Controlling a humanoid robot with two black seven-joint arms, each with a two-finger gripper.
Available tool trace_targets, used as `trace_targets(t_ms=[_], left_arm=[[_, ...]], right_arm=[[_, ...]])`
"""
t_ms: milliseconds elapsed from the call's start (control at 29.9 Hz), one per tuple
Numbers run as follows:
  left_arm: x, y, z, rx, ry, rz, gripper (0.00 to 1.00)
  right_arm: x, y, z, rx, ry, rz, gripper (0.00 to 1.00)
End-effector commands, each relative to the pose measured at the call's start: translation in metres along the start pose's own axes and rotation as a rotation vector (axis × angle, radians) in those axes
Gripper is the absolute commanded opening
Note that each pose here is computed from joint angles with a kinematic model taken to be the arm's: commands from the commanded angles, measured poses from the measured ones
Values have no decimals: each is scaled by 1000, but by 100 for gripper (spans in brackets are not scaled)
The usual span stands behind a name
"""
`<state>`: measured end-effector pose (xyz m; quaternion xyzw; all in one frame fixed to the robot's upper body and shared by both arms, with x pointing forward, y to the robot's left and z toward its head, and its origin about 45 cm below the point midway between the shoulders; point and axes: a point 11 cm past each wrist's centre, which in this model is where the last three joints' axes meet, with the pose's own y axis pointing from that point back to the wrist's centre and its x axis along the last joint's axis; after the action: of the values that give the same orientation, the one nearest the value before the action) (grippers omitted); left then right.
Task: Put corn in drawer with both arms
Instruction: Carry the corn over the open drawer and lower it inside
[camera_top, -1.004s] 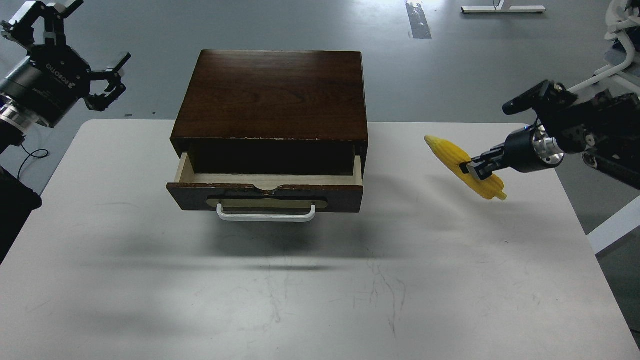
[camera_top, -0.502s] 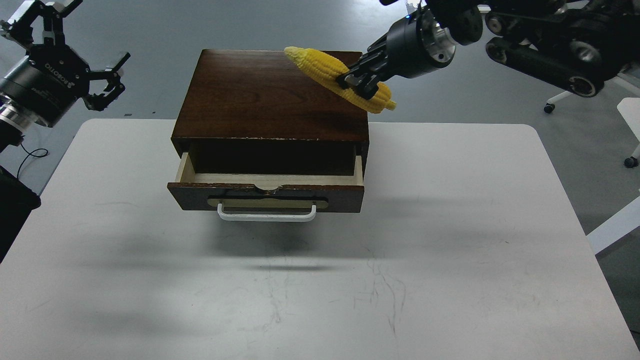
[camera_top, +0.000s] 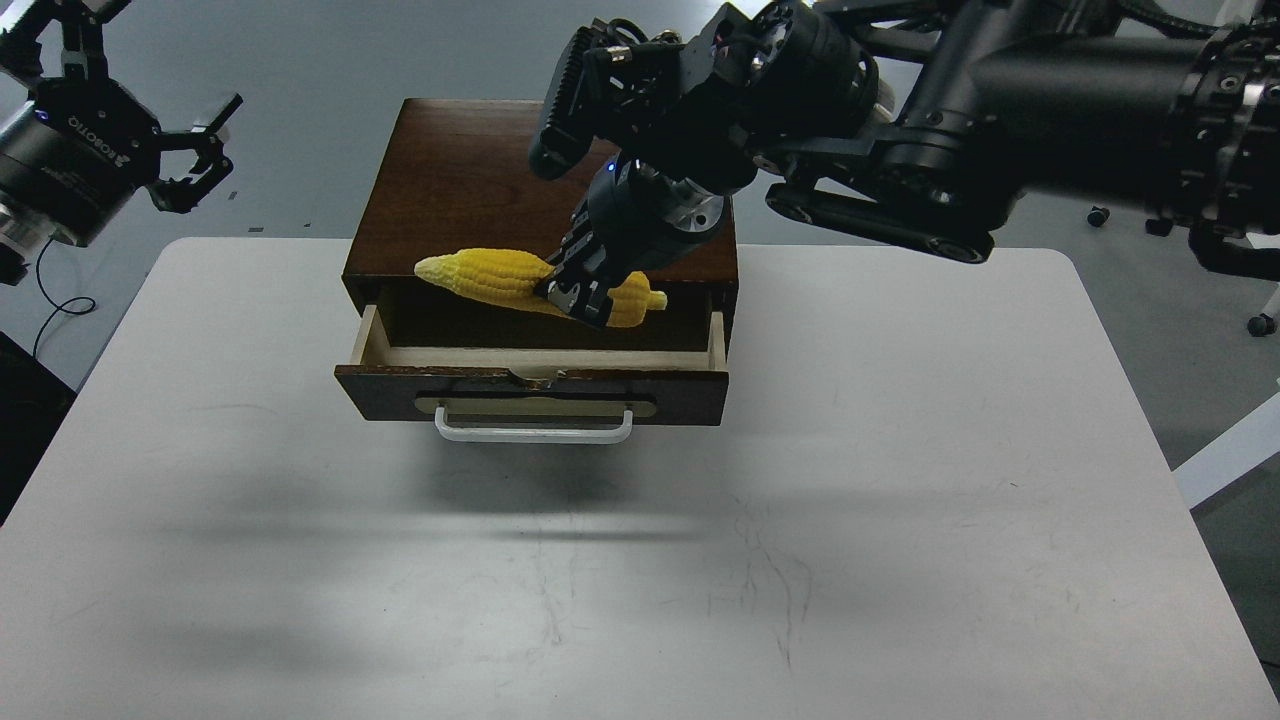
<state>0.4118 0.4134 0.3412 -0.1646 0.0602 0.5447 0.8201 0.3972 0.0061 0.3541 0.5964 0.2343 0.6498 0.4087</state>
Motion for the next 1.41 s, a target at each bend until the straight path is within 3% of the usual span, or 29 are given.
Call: trace_targets(t_ms=[0, 368, 1372], left_arm=[[0, 0, 0, 0, 0, 0, 99], [5, 3, 8, -7, -15, 11, 99], [5, 4, 9, -9, -18, 13, 99]], right_arm=[[4, -3, -3, 5, 25, 17, 17], [-6, -6, 2, -23, 111, 18, 18], [-36, -21, -6, 21, 73, -37, 32]])
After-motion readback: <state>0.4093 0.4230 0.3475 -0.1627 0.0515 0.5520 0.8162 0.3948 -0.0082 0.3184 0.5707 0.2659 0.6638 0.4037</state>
